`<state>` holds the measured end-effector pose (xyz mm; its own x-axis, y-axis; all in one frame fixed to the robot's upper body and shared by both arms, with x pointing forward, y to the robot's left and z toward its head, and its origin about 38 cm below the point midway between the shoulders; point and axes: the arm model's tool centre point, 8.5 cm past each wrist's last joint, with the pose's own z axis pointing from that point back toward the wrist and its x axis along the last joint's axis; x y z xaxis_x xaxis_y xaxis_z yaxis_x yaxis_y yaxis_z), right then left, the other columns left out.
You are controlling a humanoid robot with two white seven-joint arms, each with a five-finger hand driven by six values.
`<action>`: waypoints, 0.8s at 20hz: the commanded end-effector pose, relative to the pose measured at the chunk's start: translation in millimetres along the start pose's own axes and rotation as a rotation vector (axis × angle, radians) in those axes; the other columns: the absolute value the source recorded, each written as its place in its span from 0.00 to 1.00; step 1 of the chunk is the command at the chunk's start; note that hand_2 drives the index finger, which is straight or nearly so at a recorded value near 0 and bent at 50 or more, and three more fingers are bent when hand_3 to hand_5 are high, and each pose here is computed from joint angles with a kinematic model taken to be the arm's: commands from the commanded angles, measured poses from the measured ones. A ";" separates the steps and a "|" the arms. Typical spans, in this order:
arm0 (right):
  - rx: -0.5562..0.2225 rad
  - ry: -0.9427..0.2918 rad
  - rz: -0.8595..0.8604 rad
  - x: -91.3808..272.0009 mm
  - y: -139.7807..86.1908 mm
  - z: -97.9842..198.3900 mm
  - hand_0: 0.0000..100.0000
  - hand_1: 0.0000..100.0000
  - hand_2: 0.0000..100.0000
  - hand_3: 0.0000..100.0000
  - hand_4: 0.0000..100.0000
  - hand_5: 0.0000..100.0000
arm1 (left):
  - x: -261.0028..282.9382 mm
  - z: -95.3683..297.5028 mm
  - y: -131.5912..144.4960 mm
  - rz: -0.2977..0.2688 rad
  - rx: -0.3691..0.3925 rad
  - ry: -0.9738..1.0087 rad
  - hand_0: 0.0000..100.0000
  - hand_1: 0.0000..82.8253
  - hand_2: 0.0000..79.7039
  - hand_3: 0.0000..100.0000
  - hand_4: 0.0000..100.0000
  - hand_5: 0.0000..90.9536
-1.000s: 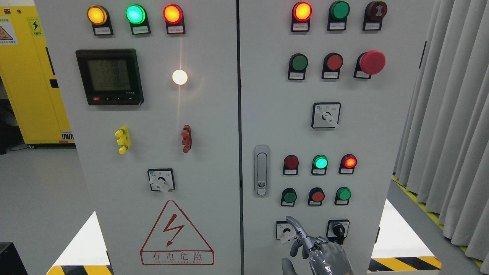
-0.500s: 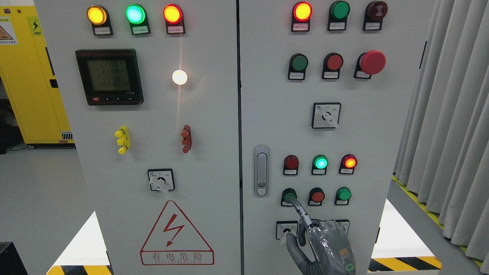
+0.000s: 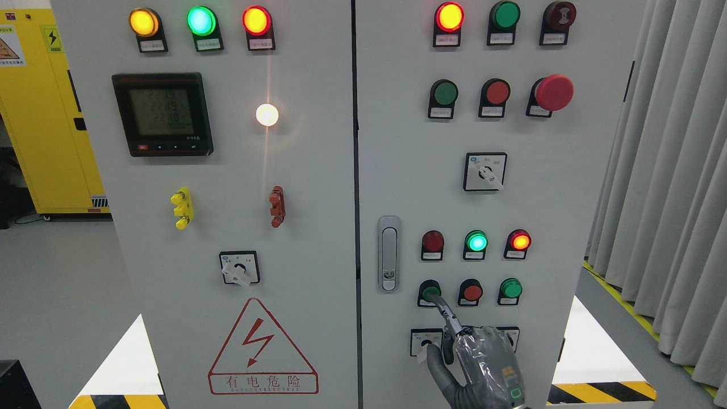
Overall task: Press green start button
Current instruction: 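Press the lower green push button with the right hand's fingertip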
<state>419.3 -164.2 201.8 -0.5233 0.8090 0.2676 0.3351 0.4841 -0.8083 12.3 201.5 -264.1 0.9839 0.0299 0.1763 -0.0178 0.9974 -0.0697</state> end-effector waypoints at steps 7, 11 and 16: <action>0.024 0.028 -0.012 -15.2 5.6 3.0 0.80 0.88 0.01 0.88 0.98 1.00 | 0.2 0.0 0.0 0.000 0.000 0.000 0.12 0.67 0.00 0.00 0.00 0.00; 0.024 0.027 -0.013 -14.7 5.5 2.2 0.81 0.88 0.01 0.88 0.98 1.00 | 0.2 0.0 0.0 0.000 0.000 0.000 0.12 0.67 0.00 0.00 0.00 0.00; 0.021 0.023 -0.013 -13.6 4.5 1.3 0.81 0.88 0.01 0.88 0.98 1.00 | 0.3 0.0 0.0 0.000 0.000 0.000 0.12 0.67 0.00 0.00 0.00 0.00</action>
<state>424.8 -166.3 197.1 -0.5185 0.7996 0.3031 0.3204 0.5103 -0.7981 12.3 201.5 -264.1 0.9839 0.0299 0.1762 -0.0178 0.9974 -0.0697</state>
